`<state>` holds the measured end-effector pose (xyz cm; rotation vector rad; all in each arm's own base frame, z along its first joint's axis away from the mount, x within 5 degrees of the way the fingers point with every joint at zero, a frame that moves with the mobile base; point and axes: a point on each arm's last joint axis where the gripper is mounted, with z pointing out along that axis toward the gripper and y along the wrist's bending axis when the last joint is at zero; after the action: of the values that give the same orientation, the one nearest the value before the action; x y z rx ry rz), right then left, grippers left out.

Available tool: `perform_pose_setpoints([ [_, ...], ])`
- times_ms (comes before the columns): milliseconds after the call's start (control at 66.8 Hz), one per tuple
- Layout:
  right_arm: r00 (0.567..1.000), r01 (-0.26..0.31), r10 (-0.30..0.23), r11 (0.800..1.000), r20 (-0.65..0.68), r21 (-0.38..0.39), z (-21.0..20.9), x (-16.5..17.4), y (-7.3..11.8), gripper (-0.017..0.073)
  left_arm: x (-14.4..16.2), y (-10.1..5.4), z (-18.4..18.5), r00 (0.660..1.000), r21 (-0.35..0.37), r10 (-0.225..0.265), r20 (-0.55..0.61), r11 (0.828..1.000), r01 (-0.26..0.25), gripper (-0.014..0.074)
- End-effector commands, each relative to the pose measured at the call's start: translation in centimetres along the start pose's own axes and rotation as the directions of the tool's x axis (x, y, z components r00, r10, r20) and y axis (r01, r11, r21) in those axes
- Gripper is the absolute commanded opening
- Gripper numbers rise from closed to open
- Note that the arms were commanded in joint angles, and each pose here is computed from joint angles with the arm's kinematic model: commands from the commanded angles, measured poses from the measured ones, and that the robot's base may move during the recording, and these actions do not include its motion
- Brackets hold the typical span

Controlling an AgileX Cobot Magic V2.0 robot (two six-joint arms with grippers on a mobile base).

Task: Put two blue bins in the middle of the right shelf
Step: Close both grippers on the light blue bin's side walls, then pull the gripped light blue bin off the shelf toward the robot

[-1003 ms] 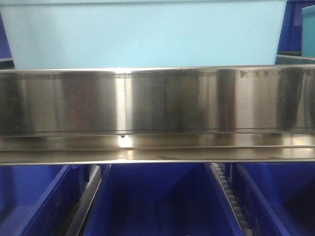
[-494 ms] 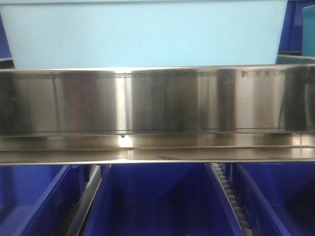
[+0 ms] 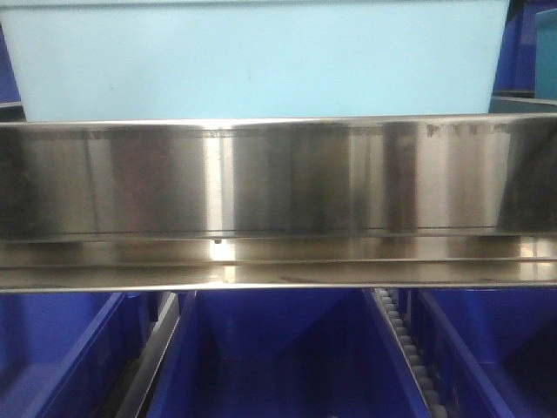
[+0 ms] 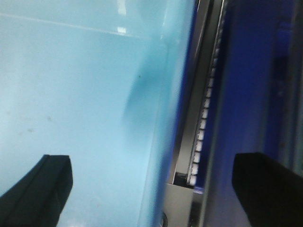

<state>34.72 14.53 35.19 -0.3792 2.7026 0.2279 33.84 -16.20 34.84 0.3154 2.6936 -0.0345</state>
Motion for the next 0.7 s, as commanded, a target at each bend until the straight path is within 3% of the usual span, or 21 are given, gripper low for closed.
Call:
perform_pose_setpoints([
  [0,1.0,-0.002,0.002,1.0,0.006,0.002,0.6,-0.37,-0.01,0.0561,-0.15,-0.04,0.03,1.0,0.012,-0.017,0.002,1.0,0.017,0.0561],
  [120,1.0,-0.003,0.003,1.0,-0.013,0.004,1.36,-0.42,-0.05,0.0489,-0.19,-0.11,0.52,1.0,0.009,-0.015,-0.009,1.0,0.015,0.0545],
  [224,1.0,-0.004,0.004,1.0,-0.017,0.005,1.44,-0.41,-0.05,0.0323,-0.22,-0.16,0.82,1.0,0.008,-0.015,-0.016,1.0,0.015,0.0472],
  [359,1.0,-0.004,0.004,1.0,-0.019,0.005,1.44,-0.4,-0.06,0.006,-0.22,-0.16,0.82,1.0,0.008,-0.015,-0.016,1.0,0.015,0.024],
  [464,1.0,-0.004,0.004,1.0,-0.019,0.005,1.44,-0.4,-0.06,-0.0169,-0.22,-0.16,0.82,1.0,0.008,-0.015,-0.016,1.0,0.015,-0.0027],
  [509,1.0,-0.004,0.004,1.0,-0.019,0.005,1.44,-0.4,-0.06,-0.0159,-0.22,-0.16,0.82,1.0,0.008,-0.015,-0.016,1.0,0.015,-0.0116],
  [688,1.0,-0.003,0.004,1.0,-0.028,0.006,1.36,-0.29,-0.06,-0.0153,-0.22,-0.14,0.82,1.0,0.005,-0.011,-0.015,1.0,0.011,-0.0111],
])
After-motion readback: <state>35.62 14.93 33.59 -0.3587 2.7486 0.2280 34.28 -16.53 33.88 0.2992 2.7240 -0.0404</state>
